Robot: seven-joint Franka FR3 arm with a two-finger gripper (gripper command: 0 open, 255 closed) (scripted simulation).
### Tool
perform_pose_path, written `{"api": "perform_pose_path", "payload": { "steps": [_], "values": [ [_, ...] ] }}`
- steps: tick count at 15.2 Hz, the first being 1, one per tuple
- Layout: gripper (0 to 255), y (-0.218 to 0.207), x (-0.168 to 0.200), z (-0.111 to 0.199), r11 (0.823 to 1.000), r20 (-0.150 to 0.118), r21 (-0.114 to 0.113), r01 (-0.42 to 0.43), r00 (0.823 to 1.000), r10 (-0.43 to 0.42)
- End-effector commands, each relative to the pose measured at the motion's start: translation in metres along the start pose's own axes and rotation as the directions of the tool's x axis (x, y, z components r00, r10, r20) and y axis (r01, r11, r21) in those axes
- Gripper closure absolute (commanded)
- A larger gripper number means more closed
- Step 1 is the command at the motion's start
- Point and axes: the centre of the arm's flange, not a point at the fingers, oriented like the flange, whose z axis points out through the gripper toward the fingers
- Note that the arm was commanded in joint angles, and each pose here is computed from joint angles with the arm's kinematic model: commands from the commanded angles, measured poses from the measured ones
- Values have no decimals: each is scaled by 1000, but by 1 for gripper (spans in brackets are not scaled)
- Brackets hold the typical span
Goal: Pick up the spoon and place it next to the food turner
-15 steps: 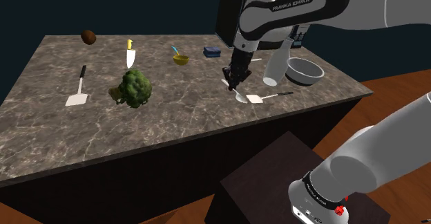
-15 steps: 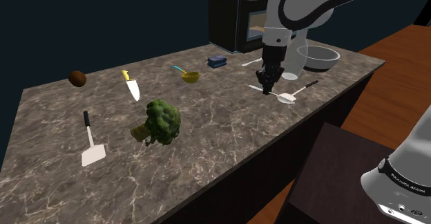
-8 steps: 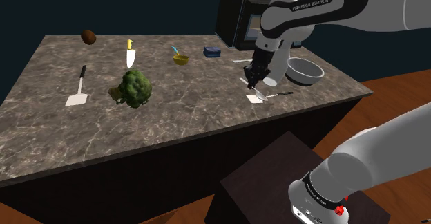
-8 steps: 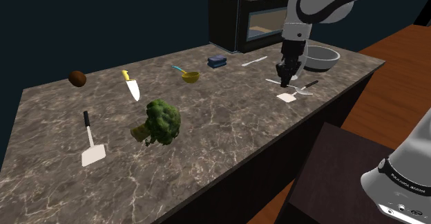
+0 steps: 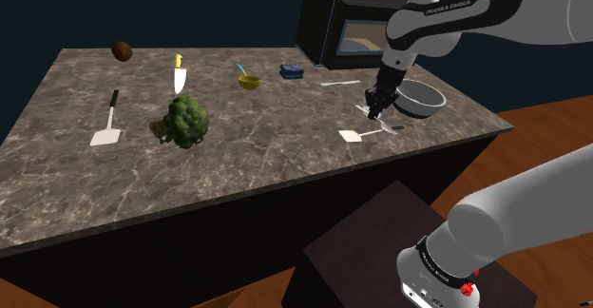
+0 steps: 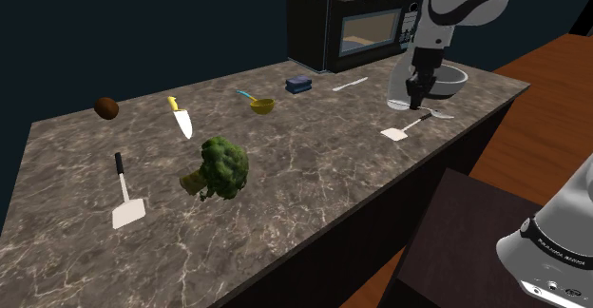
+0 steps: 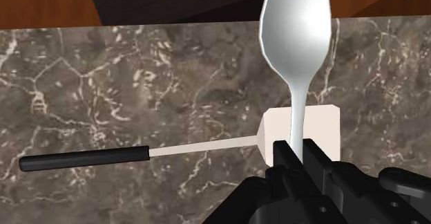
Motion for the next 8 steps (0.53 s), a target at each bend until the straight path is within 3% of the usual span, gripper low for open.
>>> {"api": "perform_pose_path", "payload": {
  "steps": [1, 8],
  "values": [
    [255, 26, -4, -3, 1000, 0, 0, 2, 1000, -2],
    [255, 117, -13, -16, 1000, 0, 0, 2, 1000, -2]
  ]
}}
